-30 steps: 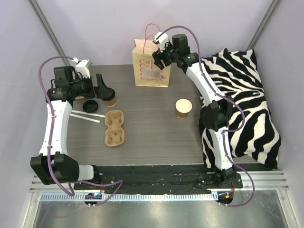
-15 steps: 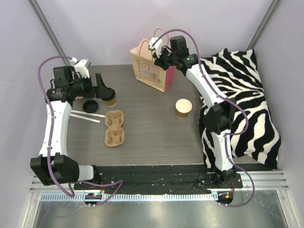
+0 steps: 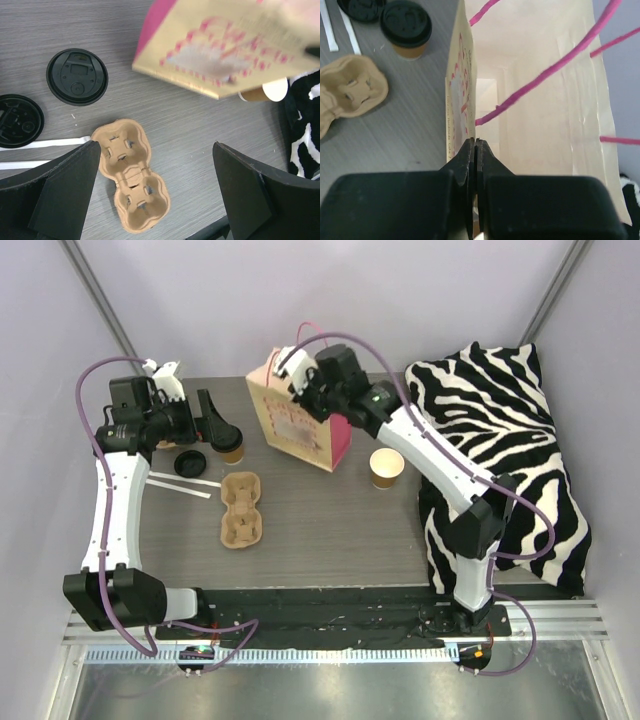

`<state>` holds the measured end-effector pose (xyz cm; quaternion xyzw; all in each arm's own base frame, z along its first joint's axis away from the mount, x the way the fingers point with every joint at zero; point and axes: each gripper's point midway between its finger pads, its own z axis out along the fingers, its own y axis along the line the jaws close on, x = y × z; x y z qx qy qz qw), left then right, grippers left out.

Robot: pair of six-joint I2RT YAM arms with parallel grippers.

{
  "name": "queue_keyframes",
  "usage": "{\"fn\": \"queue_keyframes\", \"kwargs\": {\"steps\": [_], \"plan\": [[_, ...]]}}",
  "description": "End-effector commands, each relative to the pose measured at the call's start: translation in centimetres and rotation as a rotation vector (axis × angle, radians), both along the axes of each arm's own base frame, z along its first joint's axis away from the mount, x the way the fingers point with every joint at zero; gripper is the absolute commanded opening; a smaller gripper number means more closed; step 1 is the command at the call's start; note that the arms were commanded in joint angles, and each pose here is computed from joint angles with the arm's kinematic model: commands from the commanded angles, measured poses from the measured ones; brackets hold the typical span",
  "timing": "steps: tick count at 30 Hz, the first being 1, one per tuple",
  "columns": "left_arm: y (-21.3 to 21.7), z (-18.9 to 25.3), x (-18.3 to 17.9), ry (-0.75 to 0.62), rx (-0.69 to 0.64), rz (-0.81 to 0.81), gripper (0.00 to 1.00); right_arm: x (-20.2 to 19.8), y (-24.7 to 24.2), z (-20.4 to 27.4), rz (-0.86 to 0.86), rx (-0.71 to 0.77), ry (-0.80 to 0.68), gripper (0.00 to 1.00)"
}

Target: Pack the takeout coffee

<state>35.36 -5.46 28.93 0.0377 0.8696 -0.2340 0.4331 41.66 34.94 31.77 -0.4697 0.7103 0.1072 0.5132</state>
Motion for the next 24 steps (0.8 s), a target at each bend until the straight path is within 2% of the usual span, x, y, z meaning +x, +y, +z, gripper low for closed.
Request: {"fn": "queue_keyframes", "kwargs": {"steps": [1,6,7,8,9,10,12,13,14,19,24], "plan": [[-0.2,2.3,0.1,-0.064,-0.012,0.007,1.00,-1.9,-1.9,-0.9,-0.195,-0.098,0.012,0.01],[-0.4,1.8,-0.1,-0.054,-0.024,0.006,1.00,-3.8,-2.3,-2.1,-0.283,-0.116,0.109,0.01],[-0.4,1.7,-0.1,-0.052,-0.028,0.005,1.00,-4.3,-2.0,-2.3,-0.268,-0.107,0.128,0.02],[-0.4,1.6,-0.1,-0.051,-0.031,0.007,1.00,-4.8,-1.7,-2.2,-0.255,-0.095,0.144,0.08],[-0.4,1.4,-0.1,-0.046,-0.034,0.010,1.00,-5.9,-1.1,-1.7,-0.220,-0.073,0.164,0.15],[-0.4,1.3,0.0,-0.042,-0.038,0.012,1.00,-6.9,-0.3,-1.3,-0.166,-0.046,0.191,0.41],[-0.6,1.3,0.1,-0.035,-0.051,0.007,1.00,-8.7,0.7,0.7,-0.085,0.020,0.211,0.64],[-0.7,1.3,0.2,-0.034,-0.056,0.004,1.00,-9.2,1.0,1.7,-0.059,0.047,0.213,0.85],[-0.9,1.3,0.2,-0.031,-0.062,-0.002,1.00,-10.4,1.8,2.4,0.008,0.077,0.241,0.90],[-1.2,1.2,0.9,-0.018,-0.099,-0.009,0.99,-10.9,0.8,8.6,0.033,0.189,0.149,0.93],[-2.4,1.8,2.7,-0.024,-0.156,-0.038,0.97,-8.5,-1.9,12.1,-0.036,0.268,0.060,0.92]]}}
